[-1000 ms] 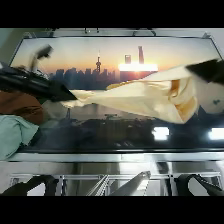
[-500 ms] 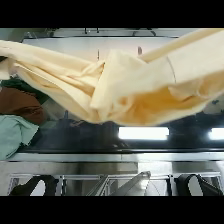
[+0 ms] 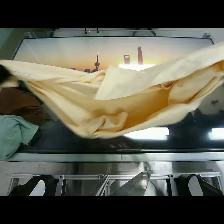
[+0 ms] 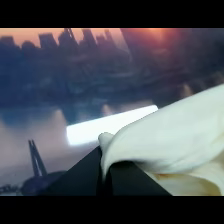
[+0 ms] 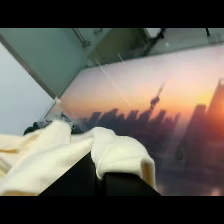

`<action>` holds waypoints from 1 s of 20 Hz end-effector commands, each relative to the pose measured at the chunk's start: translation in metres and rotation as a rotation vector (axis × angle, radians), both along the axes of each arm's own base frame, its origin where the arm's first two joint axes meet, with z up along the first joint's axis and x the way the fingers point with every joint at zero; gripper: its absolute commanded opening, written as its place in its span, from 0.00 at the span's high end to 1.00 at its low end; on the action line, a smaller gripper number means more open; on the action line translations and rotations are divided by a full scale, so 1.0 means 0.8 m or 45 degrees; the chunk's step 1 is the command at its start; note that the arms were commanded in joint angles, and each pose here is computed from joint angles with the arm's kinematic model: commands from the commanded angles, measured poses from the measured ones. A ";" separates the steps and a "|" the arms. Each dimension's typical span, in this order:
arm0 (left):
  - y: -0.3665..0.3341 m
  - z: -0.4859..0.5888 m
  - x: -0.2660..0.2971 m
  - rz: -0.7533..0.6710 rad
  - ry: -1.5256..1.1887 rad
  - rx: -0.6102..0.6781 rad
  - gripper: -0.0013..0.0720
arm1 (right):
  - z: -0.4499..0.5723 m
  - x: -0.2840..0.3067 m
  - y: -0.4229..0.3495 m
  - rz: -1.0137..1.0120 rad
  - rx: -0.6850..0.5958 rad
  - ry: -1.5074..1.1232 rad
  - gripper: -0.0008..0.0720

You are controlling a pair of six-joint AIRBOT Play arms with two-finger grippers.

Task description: Fold the shirts.

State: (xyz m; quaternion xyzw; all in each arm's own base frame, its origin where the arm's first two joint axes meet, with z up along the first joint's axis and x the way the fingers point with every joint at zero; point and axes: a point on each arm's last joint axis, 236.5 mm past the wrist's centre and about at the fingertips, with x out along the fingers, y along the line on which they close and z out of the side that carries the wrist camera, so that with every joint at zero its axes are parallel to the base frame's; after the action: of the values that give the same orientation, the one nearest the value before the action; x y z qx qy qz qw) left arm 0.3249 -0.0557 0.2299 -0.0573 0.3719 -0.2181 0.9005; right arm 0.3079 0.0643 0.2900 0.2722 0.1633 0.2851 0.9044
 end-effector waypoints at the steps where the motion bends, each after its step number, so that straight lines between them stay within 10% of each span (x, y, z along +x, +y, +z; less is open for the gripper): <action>1: -0.001 -0.148 0.041 -0.062 0.362 -0.129 0.95 | -0.194 0.040 -0.046 -0.145 0.200 0.495 0.95; 3: -0.004 -0.229 0.045 -0.110 0.579 -0.170 0.95 | -0.293 0.048 -0.063 -0.214 0.238 0.663 0.93; 5: -0.015 -0.294 0.048 -0.153 0.745 -0.204 0.96 | -0.365 0.055 -0.072 -0.235 0.283 0.781 0.61; 7: -0.027 -0.347 0.049 -0.182 0.883 -0.218 0.89 | -0.390 0.066 -0.072 -0.204 0.354 0.809 0.58; 10: -0.033 -0.368 0.050 -0.176 1.104 -0.295 0.06 | -0.369 0.080 -0.062 -0.069 0.388 0.752 0.44; 12: -0.028 -0.361 0.043 -0.163 1.239 -0.348 0.02 | -0.351 0.072 -0.049 0.030 0.403 0.749 0.20; 20: 0.020 -0.361 0.053 -0.001 1.260 -0.427 0.02 | -0.476 -0.027 0.029 0.100 0.215 1.249 0.20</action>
State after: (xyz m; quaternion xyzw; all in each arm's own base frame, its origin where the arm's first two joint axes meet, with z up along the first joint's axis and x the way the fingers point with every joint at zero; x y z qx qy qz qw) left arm 0.3648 -0.0533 -0.0574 -0.2748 0.7144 -0.2422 0.5962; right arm 0.3081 0.0728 -0.0576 0.4624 0.5109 0.1997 0.6966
